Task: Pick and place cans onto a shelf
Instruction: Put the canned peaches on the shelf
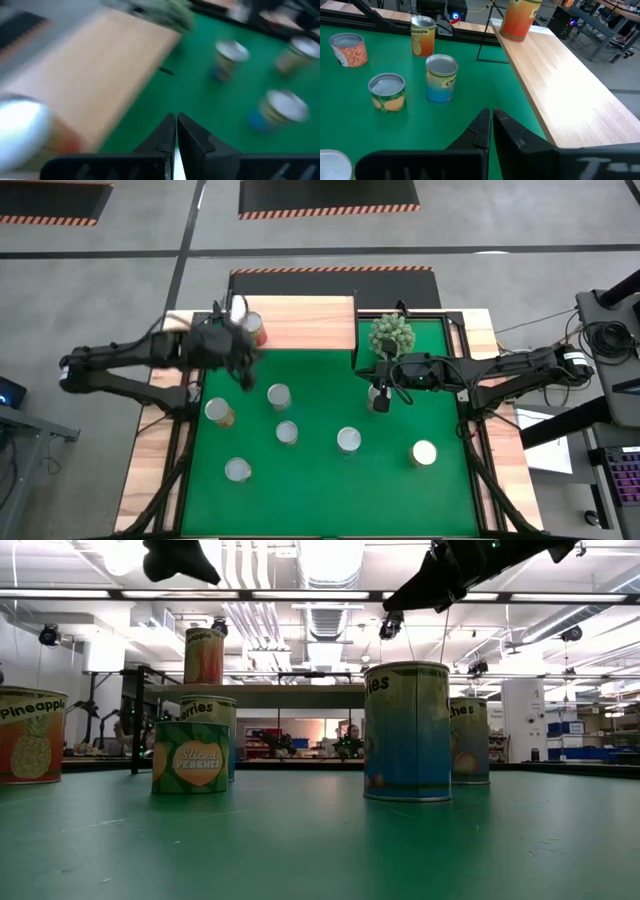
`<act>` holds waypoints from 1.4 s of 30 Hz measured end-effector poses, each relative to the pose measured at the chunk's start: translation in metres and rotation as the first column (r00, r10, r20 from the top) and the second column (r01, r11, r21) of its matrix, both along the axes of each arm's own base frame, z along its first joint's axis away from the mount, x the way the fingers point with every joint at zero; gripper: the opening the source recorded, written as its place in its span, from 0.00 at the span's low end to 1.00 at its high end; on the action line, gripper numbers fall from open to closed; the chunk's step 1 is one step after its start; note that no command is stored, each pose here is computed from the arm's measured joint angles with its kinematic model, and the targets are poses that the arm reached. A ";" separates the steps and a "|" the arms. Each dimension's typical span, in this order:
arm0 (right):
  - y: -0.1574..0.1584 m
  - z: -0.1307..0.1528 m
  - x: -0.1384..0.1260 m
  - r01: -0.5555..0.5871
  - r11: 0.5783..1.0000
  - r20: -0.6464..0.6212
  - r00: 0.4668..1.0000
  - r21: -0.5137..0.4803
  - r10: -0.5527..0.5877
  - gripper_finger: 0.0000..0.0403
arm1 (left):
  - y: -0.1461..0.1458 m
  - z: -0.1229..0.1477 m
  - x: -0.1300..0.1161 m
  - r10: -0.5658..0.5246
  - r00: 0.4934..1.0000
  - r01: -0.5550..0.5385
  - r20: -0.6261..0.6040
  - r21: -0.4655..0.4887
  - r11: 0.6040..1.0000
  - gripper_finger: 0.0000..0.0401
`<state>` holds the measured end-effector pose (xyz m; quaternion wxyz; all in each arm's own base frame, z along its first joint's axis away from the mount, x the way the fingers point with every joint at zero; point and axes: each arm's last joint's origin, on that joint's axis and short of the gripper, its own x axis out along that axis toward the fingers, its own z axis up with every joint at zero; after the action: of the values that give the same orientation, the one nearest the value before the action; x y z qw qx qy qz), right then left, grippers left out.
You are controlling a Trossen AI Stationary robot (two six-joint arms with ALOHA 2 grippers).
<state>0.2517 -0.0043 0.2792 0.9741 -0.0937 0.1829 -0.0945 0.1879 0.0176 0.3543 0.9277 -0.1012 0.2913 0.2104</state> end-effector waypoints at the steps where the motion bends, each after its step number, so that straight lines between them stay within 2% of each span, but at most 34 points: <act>1: 0.000 0.000 0.000 0.000 1.000 -0.003 1.000 0.001 0.000 0.02 | -0.010 -0.007 0.001 -0.031 0.999 0.031 -0.007 -0.025 0.999 0.00; 6: 0.000 -0.001 0.000 0.003 1.000 -0.011 1.000 0.007 -0.003 0.02 | -0.054 -0.048 -0.001 -0.142 0.986 0.127 -0.088 -0.158 0.979 0.00; 9: 0.000 -0.001 0.000 0.003 1.000 -0.010 1.000 0.009 -0.003 0.02 | -0.070 -0.078 -0.004 -0.158 0.974 0.124 -0.162 -0.198 0.972 0.00; 13: 0.000 -0.001 0.000 0.007 1.000 -0.004 1.000 0.018 -0.007 0.02 | -0.071 -0.112 -0.005 -0.070 0.972 0.031 -0.224 -0.172 0.985 0.00; 16: 0.000 -0.002 0.002 0.007 1.000 0.000 1.000 0.019 -0.007 0.02 | -0.069 -0.128 -0.006 -0.057 0.967 0.019 -0.249 -0.152 0.988 0.00; 22: 0.000 -0.011 0.021 0.007 1.000 -0.034 0.999 0.018 -0.007 0.02 | -0.067 -0.133 -0.006 -0.021 0.973 0.010 -0.231 -0.046 0.999 0.00; 27: 0.000 -0.010 0.041 0.004 1.000 -0.085 0.996 0.017 -0.003 0.02 | -0.068 -0.129 -0.002 -0.046 0.979 0.040 -0.200 -0.035 0.999 0.00; 33: 0.005 -0.009 0.064 -0.108 0.991 -0.174 0.977 0.082 0.121 0.02 | -0.068 -0.129 -0.002 -0.050 0.979 0.045 -0.198 -0.034 0.998 0.00; 37: 0.015 -0.007 0.070 -0.179 0.973 -0.308 0.926 0.145 0.217 0.02 | -0.068 -0.129 -0.002 -0.051 0.979 0.045 -0.198 -0.034 0.998 0.00; 42: 0.039 0.001 0.061 -0.191 0.959 -0.540 0.795 0.210 0.276 0.02 | -0.068 -0.129 -0.002 -0.051 0.979 0.045 -0.196 -0.035 0.998 0.00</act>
<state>0.3122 0.0345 0.2799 0.8846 -0.0685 0.4557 0.0721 0.1861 -0.0508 0.2256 0.8975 -0.0870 0.3872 0.1925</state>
